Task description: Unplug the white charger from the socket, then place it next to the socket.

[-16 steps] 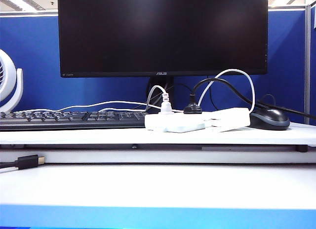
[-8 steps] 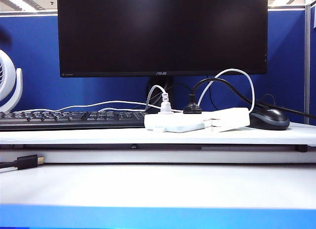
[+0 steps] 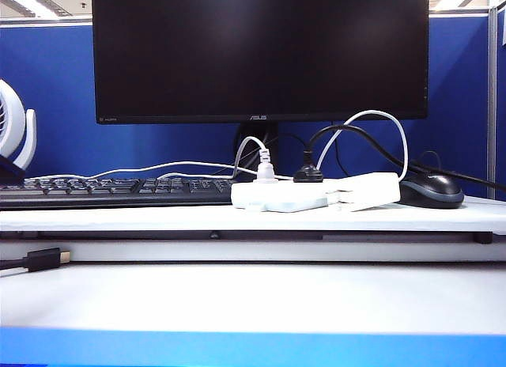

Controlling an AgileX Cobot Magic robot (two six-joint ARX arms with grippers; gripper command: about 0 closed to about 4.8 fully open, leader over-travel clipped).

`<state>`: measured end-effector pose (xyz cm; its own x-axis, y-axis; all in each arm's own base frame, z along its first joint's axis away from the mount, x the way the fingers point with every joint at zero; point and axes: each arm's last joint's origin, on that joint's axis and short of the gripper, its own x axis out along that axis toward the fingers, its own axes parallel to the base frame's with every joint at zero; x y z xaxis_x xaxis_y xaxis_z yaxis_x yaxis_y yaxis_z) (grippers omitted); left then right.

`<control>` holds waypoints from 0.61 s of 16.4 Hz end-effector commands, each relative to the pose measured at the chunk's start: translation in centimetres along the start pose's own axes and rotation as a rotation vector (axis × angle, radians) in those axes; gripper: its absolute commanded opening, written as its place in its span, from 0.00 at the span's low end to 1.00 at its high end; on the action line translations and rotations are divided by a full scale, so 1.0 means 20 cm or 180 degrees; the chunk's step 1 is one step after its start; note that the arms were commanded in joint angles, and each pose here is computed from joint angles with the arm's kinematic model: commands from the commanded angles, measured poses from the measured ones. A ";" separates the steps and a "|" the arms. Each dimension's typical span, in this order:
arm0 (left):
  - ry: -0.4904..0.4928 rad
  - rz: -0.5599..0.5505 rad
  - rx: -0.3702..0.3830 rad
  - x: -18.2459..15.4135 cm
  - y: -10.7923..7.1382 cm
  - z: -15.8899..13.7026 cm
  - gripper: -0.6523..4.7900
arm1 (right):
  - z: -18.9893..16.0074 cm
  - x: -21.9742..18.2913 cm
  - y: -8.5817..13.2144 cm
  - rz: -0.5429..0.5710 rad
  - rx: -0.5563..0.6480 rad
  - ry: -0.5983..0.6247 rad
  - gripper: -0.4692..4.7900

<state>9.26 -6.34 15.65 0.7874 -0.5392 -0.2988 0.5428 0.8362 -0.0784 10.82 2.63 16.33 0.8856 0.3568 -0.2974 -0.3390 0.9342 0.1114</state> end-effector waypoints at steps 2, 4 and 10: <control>-0.0057 -0.0086 0.0159 0.01 0.00 -0.02 0.11 | -0.08 0.02 -0.01 -0.0005 0.0014 0.0045 0.09; -0.0005 -0.0076 0.0159 0.02 0.00 -0.05 0.11 | -0.11 0.03 -0.01 -0.0013 0.0025 0.0110 0.09; 0.0032 -0.0084 0.0346 0.02 0.00 -0.09 0.11 | -0.14 0.03 -0.02 -0.0018 0.0041 0.0194 0.09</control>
<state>9.14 -6.33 13.73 0.7701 -0.5519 -0.3198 0.5817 0.8134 -0.0027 10.57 2.58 13.26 0.8597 0.3514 -0.3708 -0.3294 0.9361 0.1234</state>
